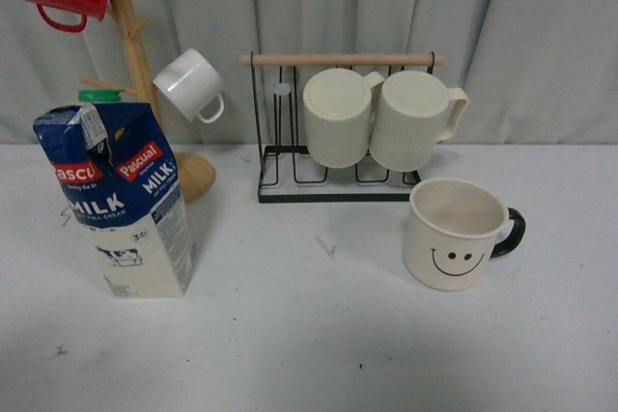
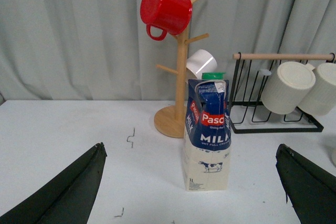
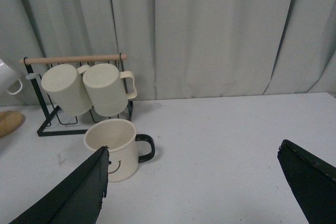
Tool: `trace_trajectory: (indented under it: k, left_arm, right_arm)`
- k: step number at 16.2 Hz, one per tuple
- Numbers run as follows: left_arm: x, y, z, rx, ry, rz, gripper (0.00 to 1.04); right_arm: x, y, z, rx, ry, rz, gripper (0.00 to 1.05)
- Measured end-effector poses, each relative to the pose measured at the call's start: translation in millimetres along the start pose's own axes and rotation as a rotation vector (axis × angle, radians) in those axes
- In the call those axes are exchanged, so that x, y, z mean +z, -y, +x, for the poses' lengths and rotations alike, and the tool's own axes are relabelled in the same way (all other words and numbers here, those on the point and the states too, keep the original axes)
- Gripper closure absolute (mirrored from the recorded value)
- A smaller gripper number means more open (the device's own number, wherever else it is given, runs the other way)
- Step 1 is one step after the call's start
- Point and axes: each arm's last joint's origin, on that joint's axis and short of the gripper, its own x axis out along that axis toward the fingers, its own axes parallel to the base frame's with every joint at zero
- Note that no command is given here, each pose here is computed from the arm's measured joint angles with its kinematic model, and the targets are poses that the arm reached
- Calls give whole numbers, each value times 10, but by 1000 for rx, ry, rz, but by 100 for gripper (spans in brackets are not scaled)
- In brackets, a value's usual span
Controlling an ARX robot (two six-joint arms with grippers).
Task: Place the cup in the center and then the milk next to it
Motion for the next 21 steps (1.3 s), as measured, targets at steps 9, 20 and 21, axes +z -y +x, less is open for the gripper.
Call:
trace_trajectory:
  k: [9,20,21]
  left_arm:
    - [0,0,0,0,0,0,7]
    - [0,0,0,0,0,0,7]
    - [0,0,0,0,0,0,7]
  right_arm:
    - [0,0,0,0,0,0,6]
    - [0,0,0,0,0,0,6]
    - [0,0,0,0,0,0,6]
